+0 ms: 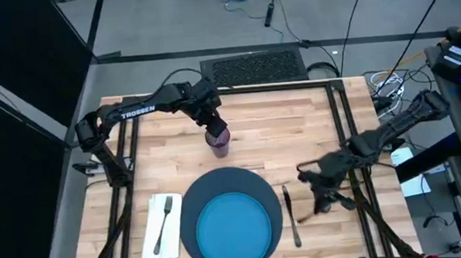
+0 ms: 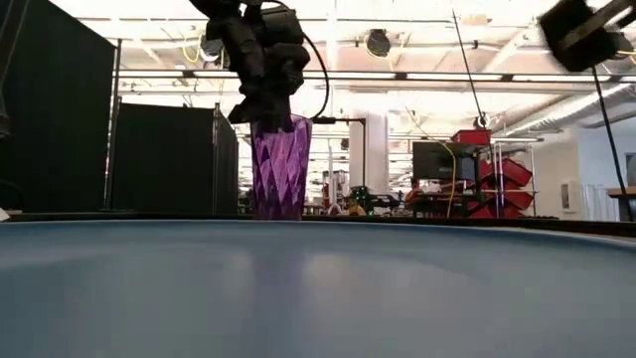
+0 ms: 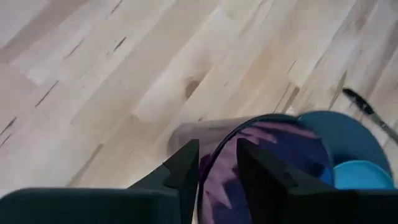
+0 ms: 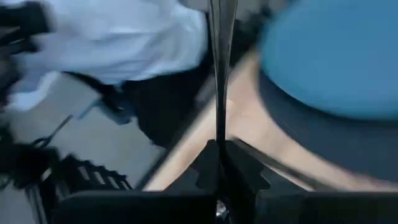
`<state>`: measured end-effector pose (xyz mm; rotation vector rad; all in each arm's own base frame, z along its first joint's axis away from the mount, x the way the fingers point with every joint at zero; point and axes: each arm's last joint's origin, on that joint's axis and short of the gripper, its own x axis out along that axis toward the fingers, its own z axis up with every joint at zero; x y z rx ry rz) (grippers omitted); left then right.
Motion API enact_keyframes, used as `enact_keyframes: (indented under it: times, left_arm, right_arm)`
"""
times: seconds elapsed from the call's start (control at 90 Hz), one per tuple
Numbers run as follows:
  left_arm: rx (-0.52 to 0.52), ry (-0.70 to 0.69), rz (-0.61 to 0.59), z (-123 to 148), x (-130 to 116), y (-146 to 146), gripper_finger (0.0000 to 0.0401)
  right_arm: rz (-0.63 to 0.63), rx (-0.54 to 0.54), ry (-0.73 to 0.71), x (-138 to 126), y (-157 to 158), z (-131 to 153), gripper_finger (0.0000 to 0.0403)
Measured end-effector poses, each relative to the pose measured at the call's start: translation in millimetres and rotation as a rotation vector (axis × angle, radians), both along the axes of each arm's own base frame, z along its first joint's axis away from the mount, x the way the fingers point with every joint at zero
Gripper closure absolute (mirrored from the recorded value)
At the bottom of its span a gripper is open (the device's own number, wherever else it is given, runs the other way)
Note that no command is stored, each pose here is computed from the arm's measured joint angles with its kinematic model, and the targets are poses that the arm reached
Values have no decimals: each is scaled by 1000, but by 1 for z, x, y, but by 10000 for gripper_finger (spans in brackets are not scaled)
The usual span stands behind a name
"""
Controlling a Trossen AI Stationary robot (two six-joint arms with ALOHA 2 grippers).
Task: Set table place
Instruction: Put the spoon beside the knife
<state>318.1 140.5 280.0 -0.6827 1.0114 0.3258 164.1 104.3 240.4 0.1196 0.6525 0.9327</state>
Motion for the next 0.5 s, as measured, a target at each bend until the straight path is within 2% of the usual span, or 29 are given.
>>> enact_keyframes:
  times: [0.111,0.256,0.5]
  left_arm:
    - [7,-18,2,5,1,1,308]
    - [5,-38,-3,9,3,1,308]
    - [-1,-43,-5,10,3,1,308]
  right_arm:
    - [48,8,-71,-4,8,-7,403]
    - [2,-92,-56,-3,7,-20,403]
    - [127,-222,-139,1,4,-32,403]
